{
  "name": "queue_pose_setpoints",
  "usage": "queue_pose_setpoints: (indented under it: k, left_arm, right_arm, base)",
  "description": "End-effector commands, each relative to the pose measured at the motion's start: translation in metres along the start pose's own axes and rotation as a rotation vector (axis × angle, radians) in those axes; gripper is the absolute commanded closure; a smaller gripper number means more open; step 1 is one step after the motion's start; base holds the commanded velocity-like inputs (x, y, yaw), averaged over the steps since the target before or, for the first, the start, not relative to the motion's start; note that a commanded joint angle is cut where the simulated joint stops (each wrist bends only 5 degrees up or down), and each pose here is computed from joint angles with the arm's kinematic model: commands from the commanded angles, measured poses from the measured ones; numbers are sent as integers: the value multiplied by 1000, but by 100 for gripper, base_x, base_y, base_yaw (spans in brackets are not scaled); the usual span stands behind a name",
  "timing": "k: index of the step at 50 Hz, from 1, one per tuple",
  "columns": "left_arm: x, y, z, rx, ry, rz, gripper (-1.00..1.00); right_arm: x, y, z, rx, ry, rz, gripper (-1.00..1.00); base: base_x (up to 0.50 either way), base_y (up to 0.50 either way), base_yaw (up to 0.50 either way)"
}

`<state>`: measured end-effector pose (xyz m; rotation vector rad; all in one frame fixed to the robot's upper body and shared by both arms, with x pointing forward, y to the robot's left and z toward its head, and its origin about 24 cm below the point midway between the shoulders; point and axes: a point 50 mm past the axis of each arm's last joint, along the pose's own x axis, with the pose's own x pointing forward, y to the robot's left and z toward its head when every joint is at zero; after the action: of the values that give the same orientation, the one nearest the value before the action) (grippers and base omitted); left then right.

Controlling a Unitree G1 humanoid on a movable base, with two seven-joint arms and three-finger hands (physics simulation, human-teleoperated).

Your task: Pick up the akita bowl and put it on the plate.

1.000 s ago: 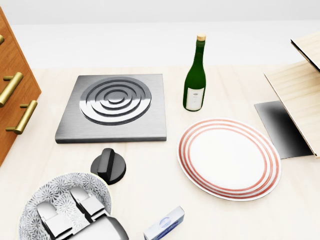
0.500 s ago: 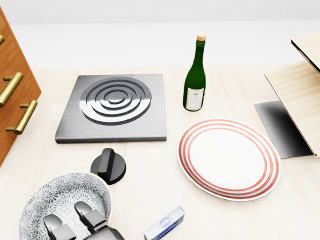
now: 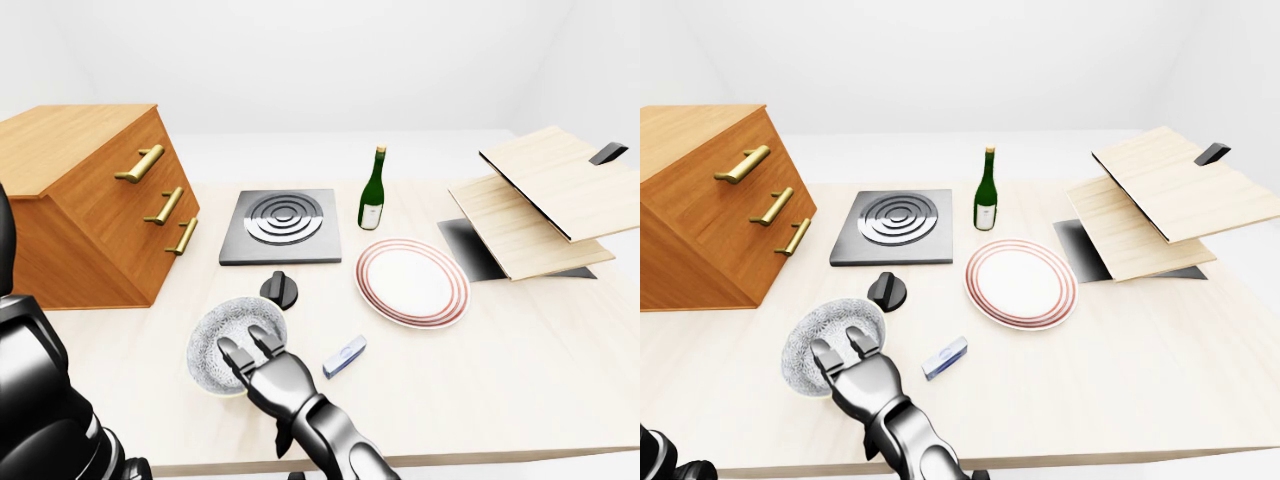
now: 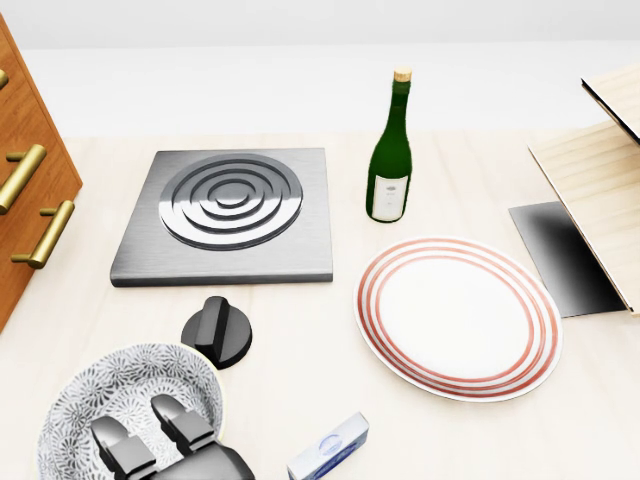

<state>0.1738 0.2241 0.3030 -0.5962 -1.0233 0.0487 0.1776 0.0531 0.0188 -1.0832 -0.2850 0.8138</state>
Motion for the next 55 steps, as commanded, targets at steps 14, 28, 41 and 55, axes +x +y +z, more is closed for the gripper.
queue_pose_setpoints:
  k: [14, 28, 41, 55]
  left_arm:
    - [1, 1, -1, -6, 11, 4, -100]
    - [1, 2, -3, 7, 13, 8, -100]
    - [1, 1, -1, 5, 4, 5, -100]
    - [1, -1, 0, -11, 4, -8, -100]
  right_arm:
    - [-3, 32, -11, 126, 87, 154, -100]
    - [-2, 33, -16, 100, 95, 154, 91]
    - [-2, 25, -15, 84, 95, 142, 92]
    - [2, 12, -15, 51, 92, 132, 94]
  base:
    - [0, 0, 0]
    - [0, 0, 0]
    - [0, 0, 0]
    - [0, 0, 0]
